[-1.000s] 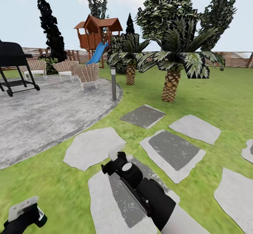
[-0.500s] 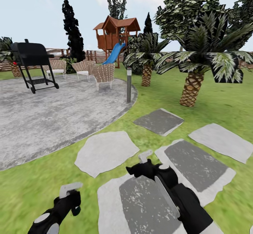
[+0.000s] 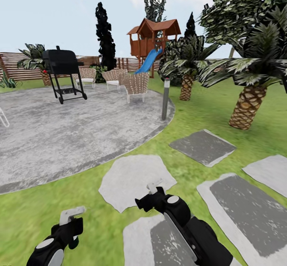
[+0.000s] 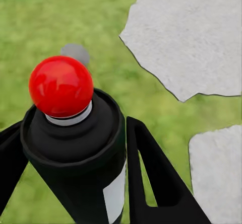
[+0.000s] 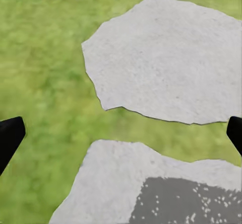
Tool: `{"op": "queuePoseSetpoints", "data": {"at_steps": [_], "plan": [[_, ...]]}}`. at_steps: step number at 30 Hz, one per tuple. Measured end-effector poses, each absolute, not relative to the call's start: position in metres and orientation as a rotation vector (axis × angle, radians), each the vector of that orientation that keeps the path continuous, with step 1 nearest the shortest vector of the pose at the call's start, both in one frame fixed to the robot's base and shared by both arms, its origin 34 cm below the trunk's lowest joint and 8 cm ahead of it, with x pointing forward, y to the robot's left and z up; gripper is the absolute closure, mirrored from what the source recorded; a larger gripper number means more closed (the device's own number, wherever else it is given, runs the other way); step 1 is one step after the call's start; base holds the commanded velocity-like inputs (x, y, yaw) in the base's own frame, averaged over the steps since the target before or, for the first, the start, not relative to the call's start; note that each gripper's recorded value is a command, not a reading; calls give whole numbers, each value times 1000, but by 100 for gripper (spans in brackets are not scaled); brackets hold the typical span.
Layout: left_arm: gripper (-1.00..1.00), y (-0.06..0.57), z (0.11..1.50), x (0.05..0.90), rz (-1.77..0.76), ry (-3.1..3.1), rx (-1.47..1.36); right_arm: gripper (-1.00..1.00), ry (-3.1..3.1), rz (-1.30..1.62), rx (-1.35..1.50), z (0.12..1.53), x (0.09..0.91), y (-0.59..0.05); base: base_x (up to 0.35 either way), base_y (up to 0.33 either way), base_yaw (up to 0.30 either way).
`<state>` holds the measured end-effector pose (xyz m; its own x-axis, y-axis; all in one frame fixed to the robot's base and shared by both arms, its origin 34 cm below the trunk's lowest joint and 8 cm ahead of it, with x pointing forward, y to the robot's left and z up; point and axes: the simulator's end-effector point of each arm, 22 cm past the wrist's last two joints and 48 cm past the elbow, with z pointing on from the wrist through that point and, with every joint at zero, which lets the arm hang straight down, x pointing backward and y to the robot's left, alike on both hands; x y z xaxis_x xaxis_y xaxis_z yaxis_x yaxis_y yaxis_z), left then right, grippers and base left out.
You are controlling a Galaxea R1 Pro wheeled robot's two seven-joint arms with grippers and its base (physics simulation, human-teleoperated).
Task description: Pick up the pesticide atomizer in the garden and spray insectifuge to fully cover both potted plants in the garden.
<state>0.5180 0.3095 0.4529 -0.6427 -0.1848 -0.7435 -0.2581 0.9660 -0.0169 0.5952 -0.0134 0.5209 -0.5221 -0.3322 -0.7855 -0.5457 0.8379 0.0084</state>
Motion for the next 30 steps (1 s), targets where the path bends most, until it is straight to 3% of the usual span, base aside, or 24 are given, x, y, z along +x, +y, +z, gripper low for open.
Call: {"op": "queuePoseSetpoints", "data": {"at_steps": [13, 16, 22, 30], "plan": [[100, 311, 450, 517, 118, 2291, -316, -100, 2168, 331, -647, 520, 592, -9, 260, 195, 277], [100, 313, 451, 517, 127, 2286, -322, -100, 2140, 367, -604, 540, 593, 22, 260, 195, 277], [100, 387, 448, 512, 230, 2205, -526, -100, 2129, 310, -601, 545, 591, 45, 258, 199, 277], [100, 390, 435, 507, 243, 2223, -538, -100, 2132, 305, -611, 542, 589, 46, 250, 209, 277]]}}
